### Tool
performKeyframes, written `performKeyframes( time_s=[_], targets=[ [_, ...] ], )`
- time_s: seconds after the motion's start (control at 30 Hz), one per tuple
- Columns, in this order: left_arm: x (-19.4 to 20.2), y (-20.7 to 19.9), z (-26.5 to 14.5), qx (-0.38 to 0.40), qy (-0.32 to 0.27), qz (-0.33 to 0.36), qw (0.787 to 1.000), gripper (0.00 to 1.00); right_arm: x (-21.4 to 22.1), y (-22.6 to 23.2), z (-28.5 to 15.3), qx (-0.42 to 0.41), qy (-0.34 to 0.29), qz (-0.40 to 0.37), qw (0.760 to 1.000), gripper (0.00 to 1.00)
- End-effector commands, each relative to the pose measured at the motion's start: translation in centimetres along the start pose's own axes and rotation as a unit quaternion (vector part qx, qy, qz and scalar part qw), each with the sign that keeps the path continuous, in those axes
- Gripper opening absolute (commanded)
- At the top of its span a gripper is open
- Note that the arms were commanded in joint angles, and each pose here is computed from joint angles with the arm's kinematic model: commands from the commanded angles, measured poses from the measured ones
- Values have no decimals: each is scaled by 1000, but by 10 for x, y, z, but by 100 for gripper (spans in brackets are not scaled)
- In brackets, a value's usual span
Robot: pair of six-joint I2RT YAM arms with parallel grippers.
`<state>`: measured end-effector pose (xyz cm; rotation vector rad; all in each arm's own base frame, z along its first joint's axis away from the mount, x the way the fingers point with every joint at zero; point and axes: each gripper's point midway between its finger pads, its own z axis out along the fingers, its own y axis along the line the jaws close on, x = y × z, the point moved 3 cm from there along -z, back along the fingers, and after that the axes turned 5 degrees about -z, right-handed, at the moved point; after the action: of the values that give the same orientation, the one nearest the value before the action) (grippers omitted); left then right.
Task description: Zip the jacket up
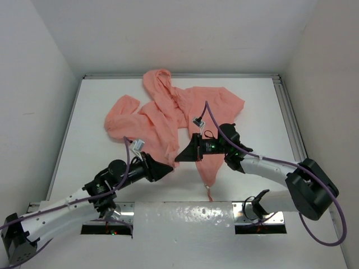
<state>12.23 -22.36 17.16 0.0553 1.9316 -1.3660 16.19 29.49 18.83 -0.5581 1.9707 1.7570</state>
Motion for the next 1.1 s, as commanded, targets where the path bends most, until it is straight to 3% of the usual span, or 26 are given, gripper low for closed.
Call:
performKeyframes(
  time_s=[0.0, 0.17, 0.3, 0.73, 1.07],
  targets=[
    [-28, -27, -8, 31, -47, 13, 998, 28, -10, 5, -2, 6, -19, -42, 999, 0],
    [-25, -35, -7, 55, -34, 10, 998, 42, -11, 5, -2, 8, -19, -47, 999, 0],
    [-23, -35, -1, 59, -29, 4, 998, 45, -11, 7, -2, 5, -18, -50, 999, 0],
    [-28, -36, 16, 60, -35, 16, 997, 44, -11, 14, -5, -11, -19, -52, 998, 0],
    [-30, -38, 20, 74, -46, 14, 996, 34, -7, 12, -4, -11, -13, -47, 999, 0]
  ],
)
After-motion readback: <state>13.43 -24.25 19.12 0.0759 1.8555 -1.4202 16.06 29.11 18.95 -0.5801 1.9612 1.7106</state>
